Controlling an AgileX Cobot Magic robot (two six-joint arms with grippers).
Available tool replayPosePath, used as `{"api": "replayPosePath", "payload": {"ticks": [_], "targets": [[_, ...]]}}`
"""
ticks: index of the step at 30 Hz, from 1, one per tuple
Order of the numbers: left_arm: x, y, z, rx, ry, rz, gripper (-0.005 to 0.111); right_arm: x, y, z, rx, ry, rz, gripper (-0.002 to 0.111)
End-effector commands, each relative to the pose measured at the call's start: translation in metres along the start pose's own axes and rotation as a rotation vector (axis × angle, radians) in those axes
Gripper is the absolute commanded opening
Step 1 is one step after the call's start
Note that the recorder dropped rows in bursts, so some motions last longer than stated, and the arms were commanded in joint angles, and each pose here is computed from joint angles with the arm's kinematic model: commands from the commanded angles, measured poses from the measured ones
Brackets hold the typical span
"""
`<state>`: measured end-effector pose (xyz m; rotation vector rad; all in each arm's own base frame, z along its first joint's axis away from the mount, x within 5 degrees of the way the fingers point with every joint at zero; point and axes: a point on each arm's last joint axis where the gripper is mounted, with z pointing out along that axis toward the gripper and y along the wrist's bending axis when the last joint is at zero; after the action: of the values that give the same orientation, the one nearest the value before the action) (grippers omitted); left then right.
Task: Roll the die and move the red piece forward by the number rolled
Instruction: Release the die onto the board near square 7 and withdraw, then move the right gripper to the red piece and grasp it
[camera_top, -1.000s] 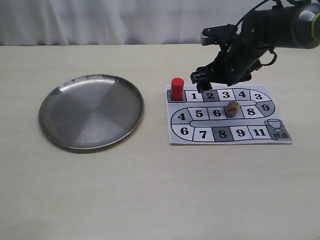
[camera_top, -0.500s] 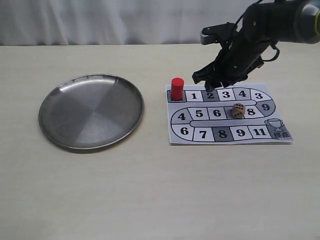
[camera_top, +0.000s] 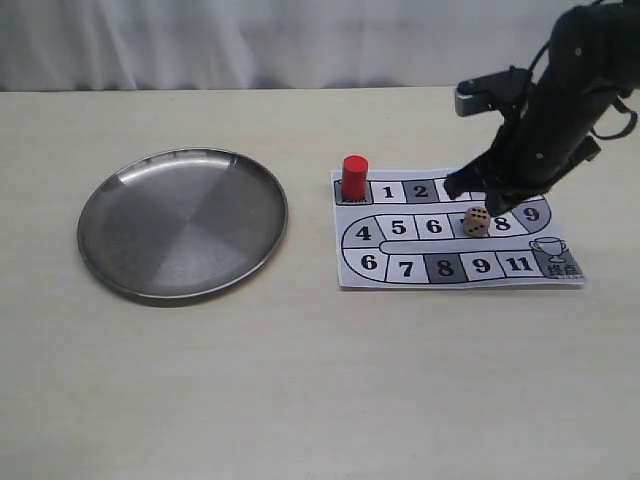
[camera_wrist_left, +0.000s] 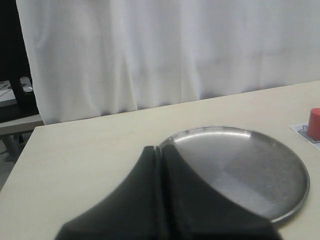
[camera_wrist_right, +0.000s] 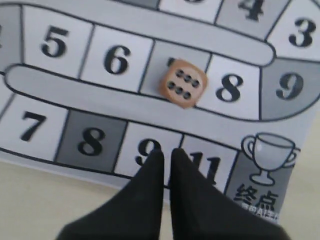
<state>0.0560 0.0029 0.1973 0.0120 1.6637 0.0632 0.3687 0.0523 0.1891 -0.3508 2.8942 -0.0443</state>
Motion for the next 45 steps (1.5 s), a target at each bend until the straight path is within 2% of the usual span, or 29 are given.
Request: {"api": "replayPosePath", "payload": {"ticks": [1, 8, 24, 31, 34, 37, 40, 41, 43, 45], "targets": [[0.000, -0.001, 0.000, 0.010, -0.009, -0.002, 0.000, 0.019, -0.018, 0.028, 0.007, 0.069, 0.045, 0.004], [0.000, -0.001, 0.000, 0.010, -0.009, -0.002, 0.000, 0.012, -0.016, 0.054, -0.006, -0.009, 0.063, 0.004], [0.000, -0.001, 0.000, 0.010, -0.009, -0.002, 0.000, 0.007, -0.015, 0.054, -0.014, -0.059, 0.080, 0.004], [0.000, -0.001, 0.000, 0.010, -0.009, -0.002, 0.000, 0.009, -0.015, 0.053, -0.017, -0.028, 0.080, 0.004], [0.000, -0.001, 0.000, 0.010, -0.009, -0.002, 0.000, 0.002, -0.012, 0.031, -0.058, -0.052, 0.121, 0.004], [0.000, -0.001, 0.000, 0.010, -0.009, -0.002, 0.000, -0.005, 0.002, -0.006, -0.226, -0.193, 0.099, 0.004], [0.000, -0.001, 0.000, 0.010, -0.009, -0.002, 0.000, -0.019, 0.030, -0.028, -0.414, -0.393, -0.057, 0.004], [0.000, -0.001, 0.000, 0.010, -0.009, -0.002, 0.000, -0.023, 0.040, -0.028, -0.432, -0.437, -0.090, 0.004], [0.000, -0.001, 0.000, 0.010, -0.009, -0.002, 0.000, -0.030, 0.059, -0.023, -0.387, -0.491, -0.145, 0.007], [0.000, -0.001, 0.000, 0.010, -0.009, -0.002, 0.000, -0.036, 0.080, -0.015, -0.327, -0.545, -0.172, 0.019]]}}
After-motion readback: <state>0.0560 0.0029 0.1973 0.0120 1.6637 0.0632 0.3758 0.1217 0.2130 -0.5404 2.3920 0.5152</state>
